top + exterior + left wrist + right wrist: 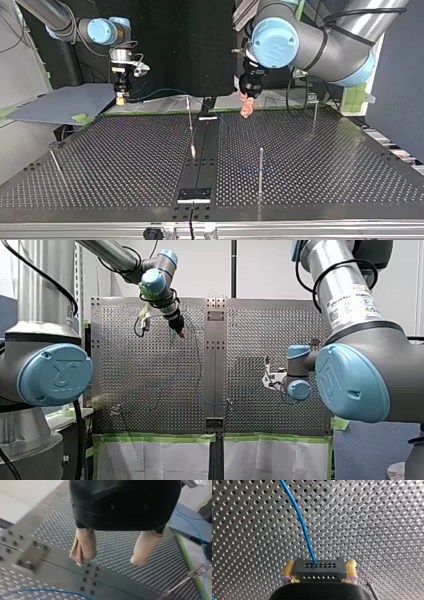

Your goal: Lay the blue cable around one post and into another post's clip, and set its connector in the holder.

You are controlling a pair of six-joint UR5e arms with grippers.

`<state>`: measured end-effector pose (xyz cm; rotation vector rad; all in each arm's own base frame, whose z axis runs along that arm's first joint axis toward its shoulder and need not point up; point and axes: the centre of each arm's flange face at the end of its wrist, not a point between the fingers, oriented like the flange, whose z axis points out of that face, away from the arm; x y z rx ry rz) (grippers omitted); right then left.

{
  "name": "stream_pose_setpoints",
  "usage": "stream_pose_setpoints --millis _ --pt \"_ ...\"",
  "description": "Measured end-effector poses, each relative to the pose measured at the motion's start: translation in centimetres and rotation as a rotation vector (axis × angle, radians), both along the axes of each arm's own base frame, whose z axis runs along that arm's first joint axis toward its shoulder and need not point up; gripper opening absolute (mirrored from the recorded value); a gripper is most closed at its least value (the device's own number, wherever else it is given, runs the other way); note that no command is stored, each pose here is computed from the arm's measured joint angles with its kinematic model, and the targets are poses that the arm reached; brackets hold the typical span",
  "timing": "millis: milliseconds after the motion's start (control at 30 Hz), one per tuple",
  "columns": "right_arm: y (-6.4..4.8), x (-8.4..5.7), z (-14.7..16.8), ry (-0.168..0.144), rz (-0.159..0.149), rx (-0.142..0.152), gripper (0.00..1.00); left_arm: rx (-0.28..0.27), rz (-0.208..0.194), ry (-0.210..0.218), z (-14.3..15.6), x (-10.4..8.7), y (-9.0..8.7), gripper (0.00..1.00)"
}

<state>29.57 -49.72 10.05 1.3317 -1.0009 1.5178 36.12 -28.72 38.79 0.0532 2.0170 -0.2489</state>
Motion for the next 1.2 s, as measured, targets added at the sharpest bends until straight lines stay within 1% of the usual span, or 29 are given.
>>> stream_pose_setpoints --millis 133,233,267,367,467,567,633,733,867,933,1033,1200 --pt "0.1 0.1 0.4 -0.006 -0.007 -0.002 0.03 -0.017 0.007 0.024 -2.0 0.1 -0.2 1.00" --pt "0.3 0.4 1.0 -0.008 -0.002 -0.008 0.03 -0.027 0.010 0.032 -3.2 -0.1 -0.2 1.00" --pt "0.4 0.5 1.2 -0.009 0.000 -0.009 0.03 -0.032 0.008 0.035 -3.6 -0.2 -0.3 1.00" --pt "0.9 0.9 1.9 -0.011 0.009 -0.014 0.03 -0.044 -0.017 0.060 -5.6 -0.6 -1.0 1.00" --pt "1.5 1.5 2.8 -0.014 0.021 -0.022 0.03 -0.056 -0.040 0.093 -7.9 -1.0 -1.7 1.00" --pt "1.9 2.1 4.0 -0.021 0.035 -0.039 0.03 -0.072 -0.059 0.127 -10.0 -1.6 -2.3 1.00" --pt "2.2 2.5 5.1 -0.027 0.044 -0.056 0.03 -0.086 -0.072 0.154 -11.6 -2.0 -2.7 1.00" --pt "2.6 3.1 6.2 -0.033 0.058 -0.071 0.03 -0.103 -0.077 0.195 -14.1 -2.7 -3.1 1.00" --pt "3.3 3.9 6.5 -0.033 0.074 -0.073 0.03 -0.118 -0.081 0.238 -16.8 -3.8 -3.6 1.00" --pt "3.8 4.6 6.5 -0.031 0.088 -0.073 0.03 -0.124 -0.077 0.253 -17.9 -4.3 -3.7 1.00" --pt "4.6 5.7 6.6 -0.034 0.110 -0.077 0.03 -0.133 -0.057 0.261 -19.0 -5.0 -3.5 1.00" --pt "6.0 7.7 6.8 -0.046 0.149 -0.093 0.03 -0.165 -0.028 0.272 -20.6 -6.1 -3.0 1.00"
